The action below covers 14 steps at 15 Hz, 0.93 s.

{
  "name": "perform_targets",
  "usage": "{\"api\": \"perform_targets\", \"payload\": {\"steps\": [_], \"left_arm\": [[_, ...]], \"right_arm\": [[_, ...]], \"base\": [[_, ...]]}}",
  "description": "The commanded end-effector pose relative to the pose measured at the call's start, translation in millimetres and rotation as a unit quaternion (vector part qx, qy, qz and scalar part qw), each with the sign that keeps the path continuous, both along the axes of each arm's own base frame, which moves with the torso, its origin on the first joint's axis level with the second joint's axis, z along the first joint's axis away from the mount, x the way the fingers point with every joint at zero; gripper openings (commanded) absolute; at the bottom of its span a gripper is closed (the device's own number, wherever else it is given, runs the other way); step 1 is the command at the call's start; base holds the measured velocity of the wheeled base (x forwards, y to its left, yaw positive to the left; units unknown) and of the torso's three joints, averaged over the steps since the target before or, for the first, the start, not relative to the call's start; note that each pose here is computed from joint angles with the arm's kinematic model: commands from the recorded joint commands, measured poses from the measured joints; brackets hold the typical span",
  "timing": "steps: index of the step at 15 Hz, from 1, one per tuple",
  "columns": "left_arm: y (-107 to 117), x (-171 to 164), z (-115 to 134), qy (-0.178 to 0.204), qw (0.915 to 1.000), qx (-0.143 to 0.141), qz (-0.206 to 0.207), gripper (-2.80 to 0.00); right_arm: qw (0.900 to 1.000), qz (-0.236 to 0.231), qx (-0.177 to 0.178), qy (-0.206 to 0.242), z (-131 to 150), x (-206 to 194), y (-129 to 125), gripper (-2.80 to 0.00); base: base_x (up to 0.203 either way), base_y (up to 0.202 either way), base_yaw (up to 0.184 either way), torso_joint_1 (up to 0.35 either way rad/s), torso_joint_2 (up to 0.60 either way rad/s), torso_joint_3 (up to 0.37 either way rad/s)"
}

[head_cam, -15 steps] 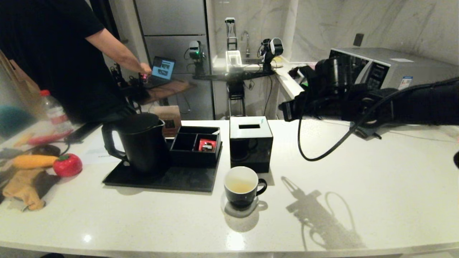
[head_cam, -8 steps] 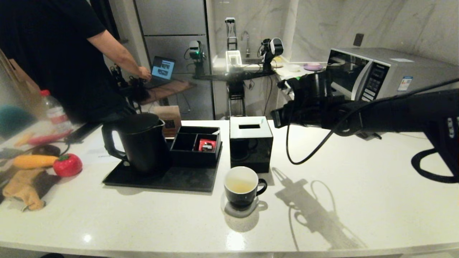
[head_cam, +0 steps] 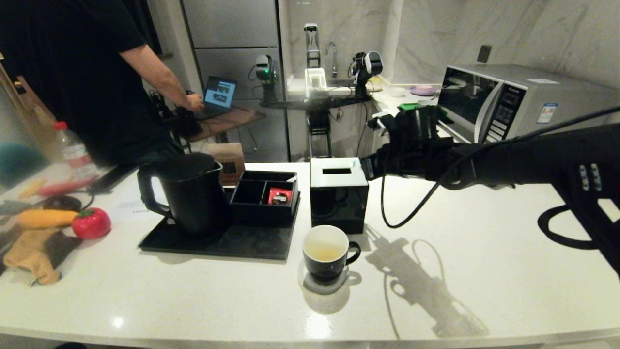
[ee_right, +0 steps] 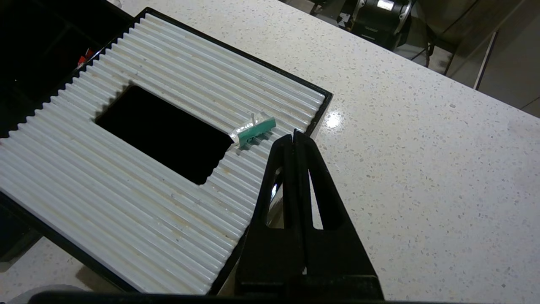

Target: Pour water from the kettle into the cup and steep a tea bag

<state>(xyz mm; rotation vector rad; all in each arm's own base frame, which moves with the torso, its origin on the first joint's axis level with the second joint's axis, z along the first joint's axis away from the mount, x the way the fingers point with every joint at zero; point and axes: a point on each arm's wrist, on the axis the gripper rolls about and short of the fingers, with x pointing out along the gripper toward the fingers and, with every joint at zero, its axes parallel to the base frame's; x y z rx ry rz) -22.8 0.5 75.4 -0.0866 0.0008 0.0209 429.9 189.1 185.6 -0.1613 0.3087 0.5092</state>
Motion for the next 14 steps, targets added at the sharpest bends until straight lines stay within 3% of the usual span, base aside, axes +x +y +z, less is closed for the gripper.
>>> {"api": "perform_targets", "payload": {"steps": [1,14], "left_arm": [[0.0,0.0,-0.1,0.0,1.0,0.0,0.0,-2.8],[0.0,0.0,-0.1,0.0,1.0,0.0,0.0,-2.8]], "right_arm": [[1.0,0.003,-0.001,0.002,-2.2,-0.4,2.7,-2.8],[1.0,0.014,0.0,0.0,-1.7,-4.1,11.3,-2.8]], "base": [[0.0,0.0,0.0,0.0,0.0,0.0],[0.0,0.0,0.0,0.0,0.0,0.0]]}}
